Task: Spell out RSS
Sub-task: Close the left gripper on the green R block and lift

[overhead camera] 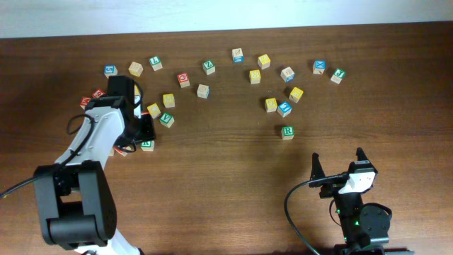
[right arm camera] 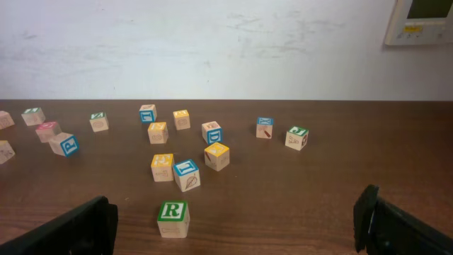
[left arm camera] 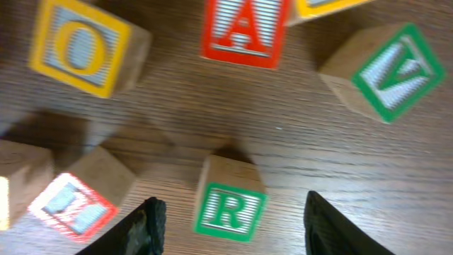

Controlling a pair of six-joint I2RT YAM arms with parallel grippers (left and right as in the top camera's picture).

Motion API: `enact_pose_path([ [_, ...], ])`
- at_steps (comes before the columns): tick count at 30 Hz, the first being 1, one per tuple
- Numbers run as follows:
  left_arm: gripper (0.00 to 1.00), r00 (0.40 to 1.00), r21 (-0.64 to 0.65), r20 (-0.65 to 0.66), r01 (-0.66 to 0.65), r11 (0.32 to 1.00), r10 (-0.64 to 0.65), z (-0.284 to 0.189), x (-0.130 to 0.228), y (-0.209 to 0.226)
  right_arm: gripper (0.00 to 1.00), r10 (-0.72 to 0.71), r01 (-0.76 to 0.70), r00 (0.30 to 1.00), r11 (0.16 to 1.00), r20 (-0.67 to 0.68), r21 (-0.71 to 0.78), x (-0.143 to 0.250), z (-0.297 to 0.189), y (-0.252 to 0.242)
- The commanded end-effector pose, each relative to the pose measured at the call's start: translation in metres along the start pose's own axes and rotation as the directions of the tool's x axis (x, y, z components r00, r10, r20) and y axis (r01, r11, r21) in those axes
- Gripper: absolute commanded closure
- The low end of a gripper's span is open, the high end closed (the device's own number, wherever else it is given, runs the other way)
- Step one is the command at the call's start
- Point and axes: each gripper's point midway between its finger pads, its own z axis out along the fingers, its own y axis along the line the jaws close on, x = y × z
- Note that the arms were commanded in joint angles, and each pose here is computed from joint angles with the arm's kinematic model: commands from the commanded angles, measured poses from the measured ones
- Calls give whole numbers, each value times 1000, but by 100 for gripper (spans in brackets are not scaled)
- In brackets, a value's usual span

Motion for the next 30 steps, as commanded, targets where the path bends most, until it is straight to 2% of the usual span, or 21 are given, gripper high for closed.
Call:
enact_pose_path([
  [1,48,1000,-46,-21,-21,999,20,9,4,12,2,-3,3,1000,1000,-5,13,3,0,-3],
  [5,52,998,-40,-65,-24,999,22,23,11,11,2,-3,3,1000,1000,-5,13,3,0,-3],
  [8,57,993,39,-95,-73,997,76,32,16,-2,2,-3,3,1000,1000,-5,13,3,0,-3],
  [15,59,992,37,-96,-80,996,83,34,16,-1,2,-3,3,1000,1000,-5,13,3,0,-3],
  [19,68,991,36,-108,-79,996,82,33,19,-1,2,-3,3,1000,1000,-5,13,3,0,-3],
  [25,75,985,33,-149,-78,996,82,32,29,0,2,-3,3,1000,1000,-5,13,3,0,-3],
  [30,76,982,28,-184,-48,998,53,31,37,1,2,-3,3,1000,1000,-5,13,3,0,-3],
])
